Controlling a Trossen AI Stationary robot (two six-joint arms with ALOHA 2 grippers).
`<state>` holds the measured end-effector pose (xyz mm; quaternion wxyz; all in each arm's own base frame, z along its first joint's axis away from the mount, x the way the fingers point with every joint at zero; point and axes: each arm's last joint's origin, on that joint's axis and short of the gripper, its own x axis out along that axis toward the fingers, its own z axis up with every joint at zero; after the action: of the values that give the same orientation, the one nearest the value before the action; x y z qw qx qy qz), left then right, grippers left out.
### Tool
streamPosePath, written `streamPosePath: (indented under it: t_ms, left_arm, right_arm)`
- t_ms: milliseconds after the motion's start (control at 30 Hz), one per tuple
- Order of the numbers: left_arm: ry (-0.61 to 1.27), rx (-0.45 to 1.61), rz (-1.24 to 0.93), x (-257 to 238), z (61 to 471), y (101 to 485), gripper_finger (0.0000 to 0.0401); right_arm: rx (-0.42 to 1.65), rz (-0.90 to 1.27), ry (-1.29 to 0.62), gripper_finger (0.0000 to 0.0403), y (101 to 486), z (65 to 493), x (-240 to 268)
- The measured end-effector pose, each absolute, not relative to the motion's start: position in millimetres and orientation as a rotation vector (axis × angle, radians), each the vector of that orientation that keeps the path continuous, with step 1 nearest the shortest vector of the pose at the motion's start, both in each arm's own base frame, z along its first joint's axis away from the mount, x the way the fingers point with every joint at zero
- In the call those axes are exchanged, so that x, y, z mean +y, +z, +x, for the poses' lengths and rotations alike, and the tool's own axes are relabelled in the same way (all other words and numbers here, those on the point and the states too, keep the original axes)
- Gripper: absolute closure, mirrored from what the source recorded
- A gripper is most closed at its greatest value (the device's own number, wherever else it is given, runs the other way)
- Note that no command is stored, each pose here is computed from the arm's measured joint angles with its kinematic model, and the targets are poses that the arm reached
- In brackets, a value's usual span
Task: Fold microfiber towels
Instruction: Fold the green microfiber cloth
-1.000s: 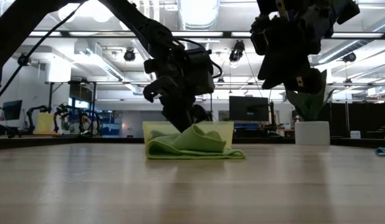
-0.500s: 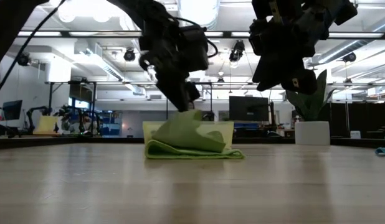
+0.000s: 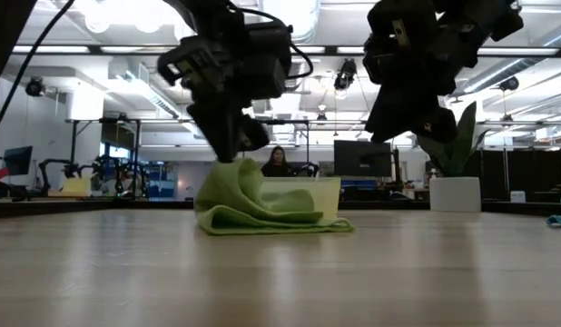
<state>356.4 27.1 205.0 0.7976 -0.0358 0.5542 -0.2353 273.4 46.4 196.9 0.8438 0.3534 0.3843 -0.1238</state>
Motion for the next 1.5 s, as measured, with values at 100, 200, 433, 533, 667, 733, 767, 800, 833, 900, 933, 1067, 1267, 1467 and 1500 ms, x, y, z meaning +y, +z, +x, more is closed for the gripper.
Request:
streamPosePath:
  t_ms: [100,200,433,533,667,733,767,800,833,900,933,1067,1267,1467,1500]
  left_arm:
    - [-0.522,1.222,-0.080,20.3,352.4,198.4,0.0401]
    - [-0.532,1.258,-0.088,16.7,348.6,196.0,0.0401]
    - [-0.495,1.282,-0.147,16.5,346.0,196.8,0.0401]
    - [-0.479,1.303,-0.178,16.2,343.7,193.4,0.0400]
    - [-0.480,1.299,-0.190,15.2,334.9,197.1,0.0371]
    - [-0.477,1.300,-0.198,14.6,328.6,198.0,0.0346]
    - [-0.468,1.312,-0.212,14.3,324.8,197.5,0.0333]
    - [-0.465,1.316,-0.217,14.1,322.1,198.2,0.0319]
    - [-0.458,1.307,-0.222,13.9,320.0,199.8,0.0306]
    - [-0.446,1.305,-0.235,13.4,314.1,202.6,0.0282]
    - [-0.438,1.305,-0.244,13.2,311.4,203.9,0.0271]
    - [-0.406,1.299,-0.261,12.7,302.6,210.4,0.0242]
    - [-0.371,1.270,-0.292,12.1,297.4,222.1,0.0234]
    - [-0.348,1.248,-0.314,11.2,285.4,231.0,0.0234]
    - [-0.340,1.244,-0.321,10.9,281.8,232.3,0.0234]
  right_arm:
    - [0.826,0.732,-0.262,0.0328,192.5,274.3,46.6]
    - [0.806,0.735,-0.251,0.0327,189.5,279.4,47.5]
    - [0.707,0.708,-0.133,0.0292,170.8,307.2,53.5]
    - [0.749,0.700,-0.094,0.0269,156.2,315.8,56.5]
    - [0.771,0.746,-0.124,0.0242,149.8,324.0,58.1]
    - [0.765,0.734,-0.148,0.0231,150.6,325.2,57.5]
    - [0.752,0.711,-0.157,0.0226,151.8,326.2,57.1]
    - [0.734,0.683,-0.164,0.0221,154.1,326.8,56.5]
    - [0.723,0.653,-0.168,0.0218,156.1,326.5,55.9]
    - [0.694,0.606,-0.168,0.0215,161.4,328.1,54.3]
    - [0.684,0.587,-0.163,0.0215,163.3,328.5,53.6]
    - [0.691,0.510,-0.150,0.0214,161.1,328.9,51.3]
    - [0.680,0.255,-0.123,0.0214,163.6,331.3,47.9]
    - [0.682,0.102,-0.053,0.0214,163.7,350.1,45.6]
    - [0.698,0.104,-0.040,0.0214,159.0,354.4,45.6]
